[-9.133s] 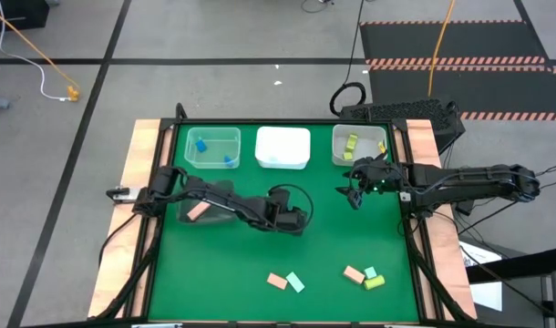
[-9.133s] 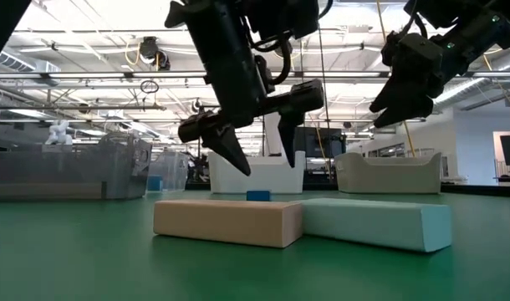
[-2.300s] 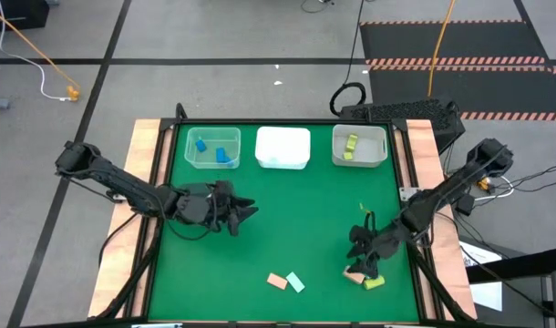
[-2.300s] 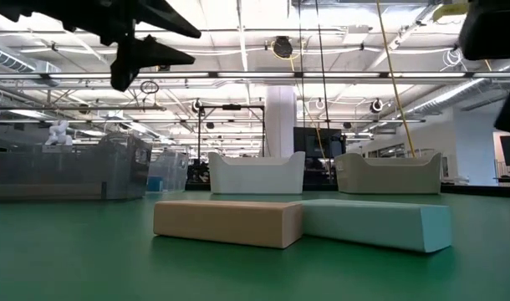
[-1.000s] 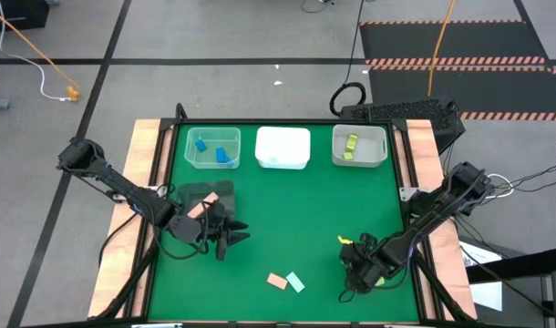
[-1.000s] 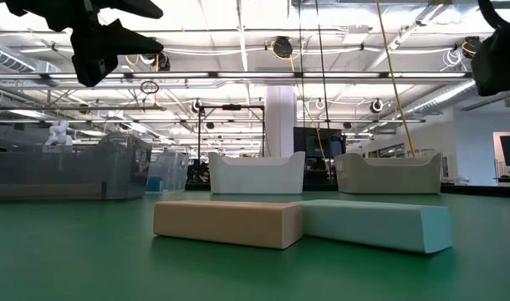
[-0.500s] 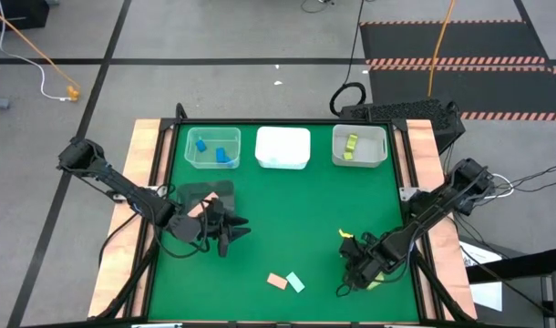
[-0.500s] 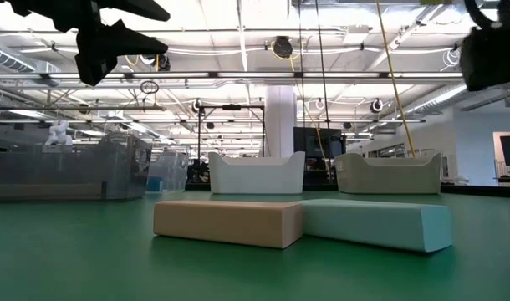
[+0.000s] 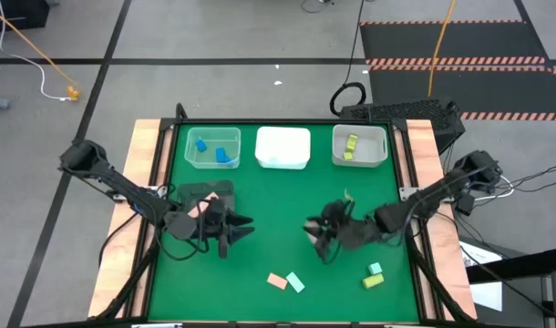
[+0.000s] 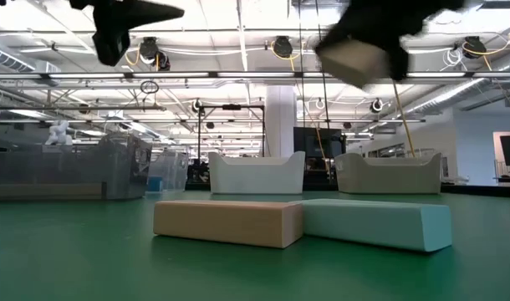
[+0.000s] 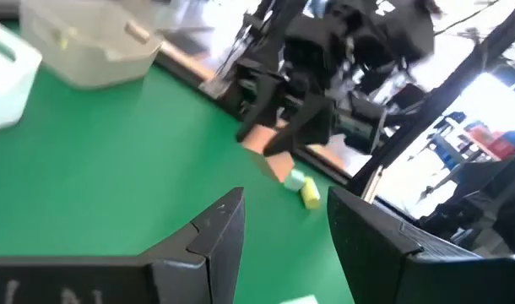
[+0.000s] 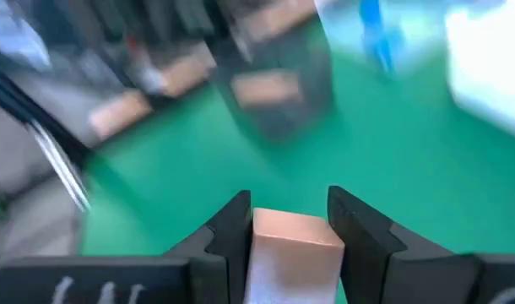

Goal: Sort & place blocks by color
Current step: Put the light brown block into the black bin

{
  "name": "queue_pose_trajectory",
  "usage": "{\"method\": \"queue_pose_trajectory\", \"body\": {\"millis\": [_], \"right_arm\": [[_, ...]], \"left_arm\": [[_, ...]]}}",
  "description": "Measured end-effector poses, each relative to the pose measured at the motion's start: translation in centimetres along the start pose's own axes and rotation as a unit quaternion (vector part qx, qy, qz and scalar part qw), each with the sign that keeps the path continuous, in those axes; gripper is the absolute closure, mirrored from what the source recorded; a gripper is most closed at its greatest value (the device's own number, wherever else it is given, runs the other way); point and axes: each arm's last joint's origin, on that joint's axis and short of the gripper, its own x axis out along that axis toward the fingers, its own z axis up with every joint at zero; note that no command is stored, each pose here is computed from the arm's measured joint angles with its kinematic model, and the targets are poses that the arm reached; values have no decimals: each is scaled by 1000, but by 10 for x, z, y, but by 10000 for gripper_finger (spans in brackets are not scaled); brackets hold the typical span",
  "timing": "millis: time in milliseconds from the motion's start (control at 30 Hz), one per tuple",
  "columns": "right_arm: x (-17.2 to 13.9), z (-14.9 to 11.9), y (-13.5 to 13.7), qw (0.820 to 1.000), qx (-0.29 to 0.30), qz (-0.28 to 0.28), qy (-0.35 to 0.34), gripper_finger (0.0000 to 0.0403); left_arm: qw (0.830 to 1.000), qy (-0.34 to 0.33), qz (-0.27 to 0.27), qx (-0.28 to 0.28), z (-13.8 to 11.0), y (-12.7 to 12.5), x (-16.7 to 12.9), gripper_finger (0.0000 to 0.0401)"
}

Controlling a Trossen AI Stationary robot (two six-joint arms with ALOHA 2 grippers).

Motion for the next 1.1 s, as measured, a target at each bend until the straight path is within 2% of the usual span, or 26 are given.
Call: {"method": "queue_pose_trajectory", "body": {"millis": [167, 367, 567, 833, 933, 1100], "right_arm": [[8, 43, 6, 988, -10, 75, -134, 289], [11, 76, 1, 966, -22, 159, -201, 289], [19, 90, -15, 965, -25, 172, -197, 289], [24, 108, -32, 960, -15, 171, -220, 289], [25, 112, -37, 959, -11, 162, -230, 289], [25, 122, -43, 952, 1, 162, -258, 289]], "left_arm": [[999, -37, -16, 15, 3, -2, 8, 231], [997, -53, 3, -50, 7, 8, 18, 207], [995, -78, 23, -61, 19, 18, 25, 143], [987, -127, 38, -91, 53, 18, 39, 60], [985, -138, 43, -90, 61, 19, 42, 46], [986, -134, 41, -95, 64, 23, 51, 47]]}}
